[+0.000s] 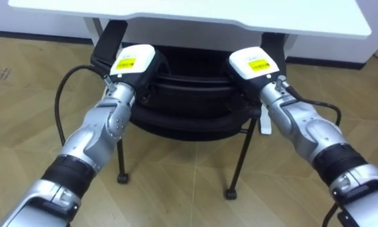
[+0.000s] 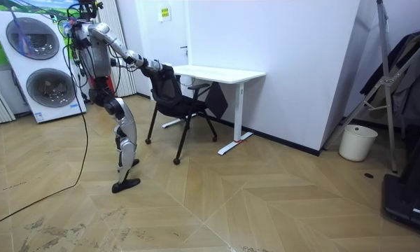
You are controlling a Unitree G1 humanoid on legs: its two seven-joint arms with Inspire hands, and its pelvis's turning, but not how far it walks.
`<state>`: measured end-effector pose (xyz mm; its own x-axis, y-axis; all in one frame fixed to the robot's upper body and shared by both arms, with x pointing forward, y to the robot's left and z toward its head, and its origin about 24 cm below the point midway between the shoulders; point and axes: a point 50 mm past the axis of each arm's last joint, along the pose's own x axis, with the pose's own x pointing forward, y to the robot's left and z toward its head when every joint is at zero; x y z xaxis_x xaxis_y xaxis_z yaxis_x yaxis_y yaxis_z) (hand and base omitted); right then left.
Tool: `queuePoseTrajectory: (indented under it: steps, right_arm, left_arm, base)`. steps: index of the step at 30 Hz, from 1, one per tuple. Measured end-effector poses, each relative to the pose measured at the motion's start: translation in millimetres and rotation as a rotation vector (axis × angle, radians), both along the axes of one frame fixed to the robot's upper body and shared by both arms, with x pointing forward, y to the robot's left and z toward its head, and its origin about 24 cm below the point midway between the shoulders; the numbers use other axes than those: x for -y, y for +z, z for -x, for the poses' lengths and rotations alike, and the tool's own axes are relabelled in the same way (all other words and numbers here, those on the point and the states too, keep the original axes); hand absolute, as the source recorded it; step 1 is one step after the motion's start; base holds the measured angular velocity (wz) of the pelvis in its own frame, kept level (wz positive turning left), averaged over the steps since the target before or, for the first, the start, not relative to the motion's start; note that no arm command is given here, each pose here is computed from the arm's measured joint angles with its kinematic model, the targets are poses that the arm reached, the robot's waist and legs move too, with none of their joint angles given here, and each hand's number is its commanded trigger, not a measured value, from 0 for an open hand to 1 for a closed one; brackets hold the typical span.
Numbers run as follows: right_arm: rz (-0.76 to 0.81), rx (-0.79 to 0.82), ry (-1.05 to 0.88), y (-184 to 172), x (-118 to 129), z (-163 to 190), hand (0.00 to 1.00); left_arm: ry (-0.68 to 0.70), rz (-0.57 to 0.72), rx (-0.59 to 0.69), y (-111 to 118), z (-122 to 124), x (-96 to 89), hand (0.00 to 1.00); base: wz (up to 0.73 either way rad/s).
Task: Push chair
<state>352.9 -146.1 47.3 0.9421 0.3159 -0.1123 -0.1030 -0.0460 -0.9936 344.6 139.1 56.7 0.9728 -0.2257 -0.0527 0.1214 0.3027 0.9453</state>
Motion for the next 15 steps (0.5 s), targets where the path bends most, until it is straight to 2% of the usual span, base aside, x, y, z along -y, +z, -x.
queuePoseTrajectory:
  steps: [1, 2, 3, 7, 8, 9, 10, 15]
  right_arm:
    - [0.000, 0.000, -0.002, 0, 0, 0, 0.42]
    - [0.002, -0.002, -0.003, -1, 0, 0, 0.08]
    - [0.006, -0.003, -0.004, -1, 0, 0, 0.00]
    - [0.012, -0.008, -0.017, 4, -1, -1, 0.00]
    - [0.009, -0.009, -0.019, 5, -1, -2, 0.00]
    - [-0.005, -0.010, -0.034, 8, 0, -3, 0.00]
    - [-0.029, -0.016, -0.052, 10, 2, -3, 0.00]
    - [-0.059, -0.014, -0.123, 14, 11, -6, 0.00]
  left_arm:
    - [-0.001, -0.002, 0.001, 0, 0, 0.1, 1.00]
    - [-0.003, -0.010, 0.002, 0, 0, 0.5, 1.00]
    - [-0.004, -0.012, 0.003, 0, 0, 1.4, 1.00]
    - [-0.002, -0.011, 0.006, 0, 0, 1.0, 1.00]
    - [-0.001, -0.011, 0.006, 0, 0, 1.1, 0.78]
    - [0.004, -0.013, 0.006, 0, 1, 0.6, 0.06]
    - [0.007, -0.016, 0.005, -1, 2, 0.4, 0.00]
    - [0.030, -0.020, -0.015, -4, 3, 1.6, 0.00]
  base:
    - [-0.07]
    - [-0.05]
    - [-0.04]
    - [0.01]
    - [0.09]
    - [0.04]
    - [0.00]
    - [-0.02]
